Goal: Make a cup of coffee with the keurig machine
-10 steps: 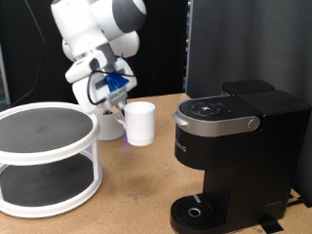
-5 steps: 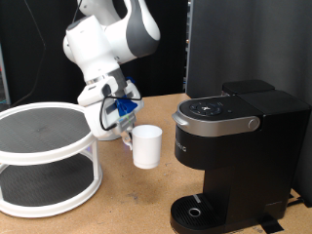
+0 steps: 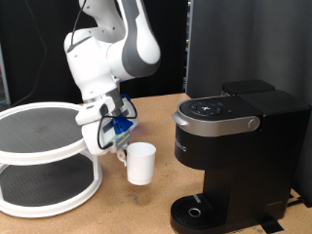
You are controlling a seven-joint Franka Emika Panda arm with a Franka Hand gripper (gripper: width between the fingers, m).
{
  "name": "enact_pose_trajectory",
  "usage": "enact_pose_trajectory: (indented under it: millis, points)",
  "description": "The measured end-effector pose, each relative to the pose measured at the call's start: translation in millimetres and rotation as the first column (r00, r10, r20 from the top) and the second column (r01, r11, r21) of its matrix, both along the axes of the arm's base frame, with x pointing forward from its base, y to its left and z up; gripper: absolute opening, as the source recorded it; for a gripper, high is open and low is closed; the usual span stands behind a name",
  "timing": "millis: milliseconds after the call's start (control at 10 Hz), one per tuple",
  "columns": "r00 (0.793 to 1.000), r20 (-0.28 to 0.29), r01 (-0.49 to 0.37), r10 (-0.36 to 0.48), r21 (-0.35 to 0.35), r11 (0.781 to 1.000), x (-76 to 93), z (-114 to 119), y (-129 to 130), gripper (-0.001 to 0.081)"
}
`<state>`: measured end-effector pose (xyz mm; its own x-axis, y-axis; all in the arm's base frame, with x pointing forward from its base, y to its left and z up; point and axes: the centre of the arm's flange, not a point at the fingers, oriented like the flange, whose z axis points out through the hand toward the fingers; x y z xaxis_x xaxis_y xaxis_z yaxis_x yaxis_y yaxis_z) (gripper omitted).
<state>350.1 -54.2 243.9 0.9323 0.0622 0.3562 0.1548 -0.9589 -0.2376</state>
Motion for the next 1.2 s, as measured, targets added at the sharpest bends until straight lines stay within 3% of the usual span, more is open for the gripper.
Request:
enact_pose_trajectory:
  millis: [500, 1200]
  points:
    - [1.000, 0.011, 0.011, -0.011, -0.011, 1.000, -9.6, -28.2, -6.8, 0.0070]
    - [1.000, 0.022, 0.021, -0.021, 0.002, 1.000, -5.5, -35.6, 6.1, 0.0070]
